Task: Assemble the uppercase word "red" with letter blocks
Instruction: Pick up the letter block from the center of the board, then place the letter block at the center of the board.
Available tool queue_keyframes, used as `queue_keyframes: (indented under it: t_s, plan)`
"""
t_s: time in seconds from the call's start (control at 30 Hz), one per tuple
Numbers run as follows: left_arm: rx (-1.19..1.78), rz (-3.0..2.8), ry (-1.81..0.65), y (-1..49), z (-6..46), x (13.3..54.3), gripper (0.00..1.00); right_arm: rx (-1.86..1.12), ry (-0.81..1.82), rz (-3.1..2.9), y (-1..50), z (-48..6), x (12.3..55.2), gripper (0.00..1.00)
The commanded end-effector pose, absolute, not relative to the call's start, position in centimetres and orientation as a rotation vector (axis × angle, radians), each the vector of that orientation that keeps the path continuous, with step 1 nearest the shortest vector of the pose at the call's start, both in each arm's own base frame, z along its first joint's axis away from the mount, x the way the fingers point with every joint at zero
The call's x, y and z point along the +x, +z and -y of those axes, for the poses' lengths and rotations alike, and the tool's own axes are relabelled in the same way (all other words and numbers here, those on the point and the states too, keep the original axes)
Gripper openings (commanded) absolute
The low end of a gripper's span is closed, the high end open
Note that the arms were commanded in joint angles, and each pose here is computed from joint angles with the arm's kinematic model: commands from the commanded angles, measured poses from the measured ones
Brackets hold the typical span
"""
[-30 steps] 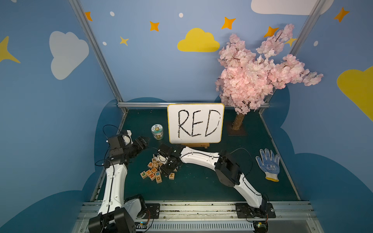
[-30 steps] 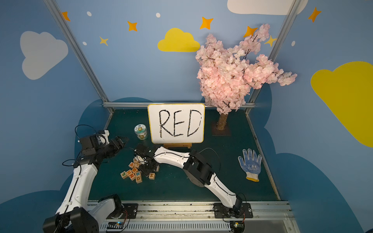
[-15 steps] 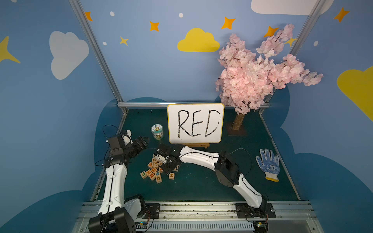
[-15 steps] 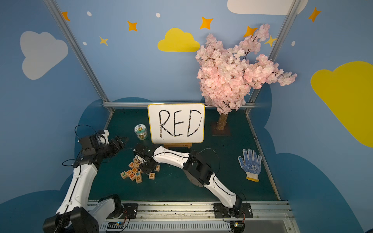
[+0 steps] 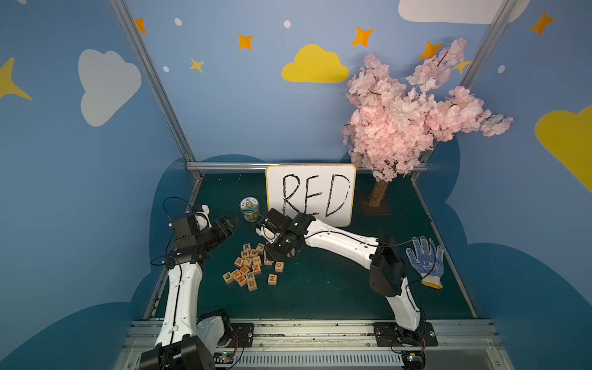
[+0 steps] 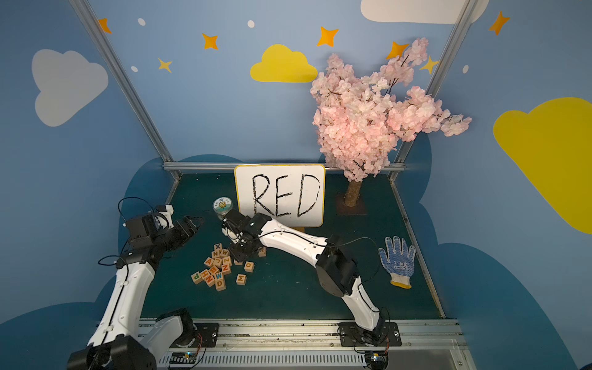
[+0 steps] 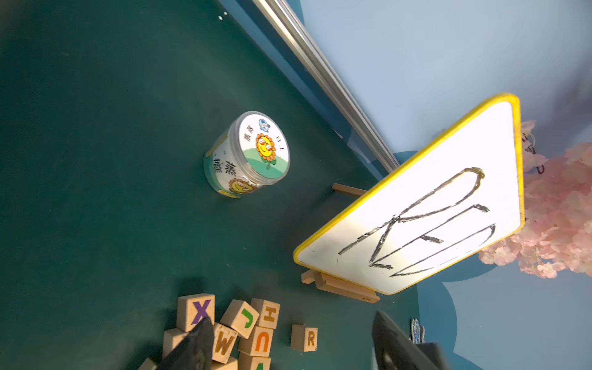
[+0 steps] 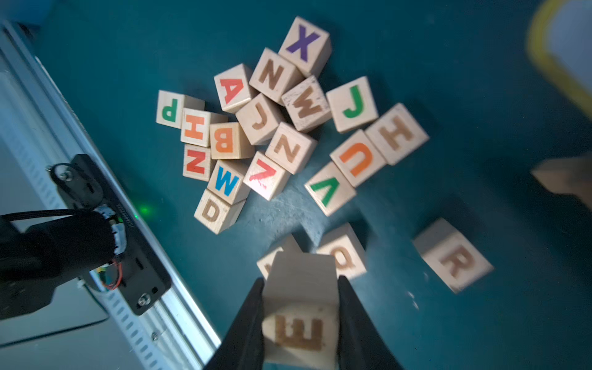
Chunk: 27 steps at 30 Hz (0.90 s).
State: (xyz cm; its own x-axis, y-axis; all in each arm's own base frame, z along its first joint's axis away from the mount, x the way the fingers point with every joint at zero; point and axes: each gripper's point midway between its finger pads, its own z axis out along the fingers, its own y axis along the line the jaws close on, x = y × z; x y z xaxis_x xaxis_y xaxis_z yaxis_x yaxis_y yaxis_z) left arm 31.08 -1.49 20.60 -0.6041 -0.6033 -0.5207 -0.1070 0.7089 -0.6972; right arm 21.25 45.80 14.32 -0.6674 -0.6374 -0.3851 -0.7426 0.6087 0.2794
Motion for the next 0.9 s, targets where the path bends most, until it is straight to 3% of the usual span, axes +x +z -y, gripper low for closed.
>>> queue_keyframes:
  t_s: [0.0,0.27,0.37,0.53,0.87]
  plan:
    - [-0.406,-2.132,-0.739,21.7,3.0,30.7,0.76,-0.956,0.586,-2.664,14.6,-42.5,22.7,0.2]
    - [-0.221,-2.209,-0.571,21.4,6.8,29.3,0.76,-0.566,0.424,-2.773,11.5,-34.8,25.3,0.2]
    - [-0.206,-2.201,-0.622,21.2,8.1,29.3,0.76,-0.463,0.367,-2.801,10.5,-33.3,25.9,0.2]
    - [-0.194,-2.213,-0.686,20.1,9.8,29.3,0.76,-0.412,0.332,-2.831,9.1,-33.0,26.4,0.2]
    - [-0.067,-2.242,-0.583,18.3,11.9,27.4,0.76,-0.309,0.305,-2.847,6.7,-33.5,27.9,0.22]
